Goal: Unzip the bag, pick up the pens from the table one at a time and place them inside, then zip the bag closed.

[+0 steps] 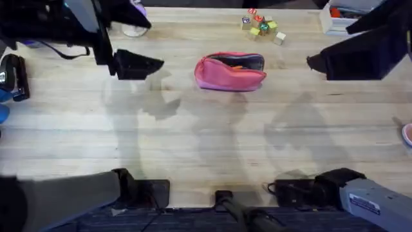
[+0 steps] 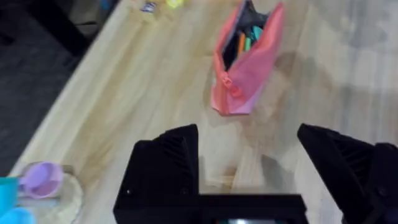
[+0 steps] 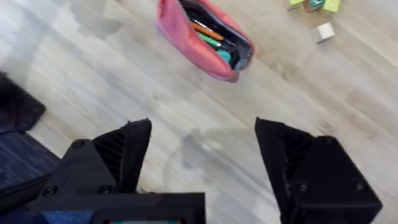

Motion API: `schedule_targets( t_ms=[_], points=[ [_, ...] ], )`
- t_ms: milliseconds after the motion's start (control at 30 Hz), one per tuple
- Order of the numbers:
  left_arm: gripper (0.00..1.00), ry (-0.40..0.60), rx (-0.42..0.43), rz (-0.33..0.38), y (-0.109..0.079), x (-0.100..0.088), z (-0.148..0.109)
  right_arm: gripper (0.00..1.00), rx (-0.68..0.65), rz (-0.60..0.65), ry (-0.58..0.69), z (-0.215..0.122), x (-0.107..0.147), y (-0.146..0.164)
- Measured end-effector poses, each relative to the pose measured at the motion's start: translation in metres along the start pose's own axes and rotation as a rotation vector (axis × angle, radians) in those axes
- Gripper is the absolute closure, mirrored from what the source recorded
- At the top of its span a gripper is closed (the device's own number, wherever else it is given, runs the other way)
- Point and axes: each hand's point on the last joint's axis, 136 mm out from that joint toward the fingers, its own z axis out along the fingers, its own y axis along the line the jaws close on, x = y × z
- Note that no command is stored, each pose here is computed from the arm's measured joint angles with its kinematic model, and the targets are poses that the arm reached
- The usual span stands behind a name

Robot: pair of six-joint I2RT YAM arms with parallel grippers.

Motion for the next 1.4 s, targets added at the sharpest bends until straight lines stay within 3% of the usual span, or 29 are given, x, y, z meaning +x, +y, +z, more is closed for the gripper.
schedule_targets(
  t_ms=[233, 667, 833, 1133, 1400],
  points=[
    [0.006, -0.052, 0.128, -0.028, -0.005, 0.034, 0.028, 0.004, -0.044, 0.009, 0.007, 0.000, 0.003, 0.008],
    [0.006, -0.156, 0.232, -0.122, -0.001, 0.066, 0.063, 0.004, -0.126, 0.010, -0.021, -0.001, -0.002, 0.022],
    [0.006, -0.160, 0.257, -0.116, -0.004, 0.067, 0.072, 0.004, -0.211, 0.039, -0.034, 0.000, -0.008, 0.034],
    [0.006, -0.159, 0.263, -0.103, -0.005, 0.066, 0.074, 0.004, -0.295, 0.348, 0.123, 0.038, -0.012, 0.038],
    [0.006, -0.143, 0.266, -0.102, -0.006, 0.069, 0.075, 0.004, -0.384, 0.327, 0.244, 0.068, -0.016, 0.073]
  ],
)
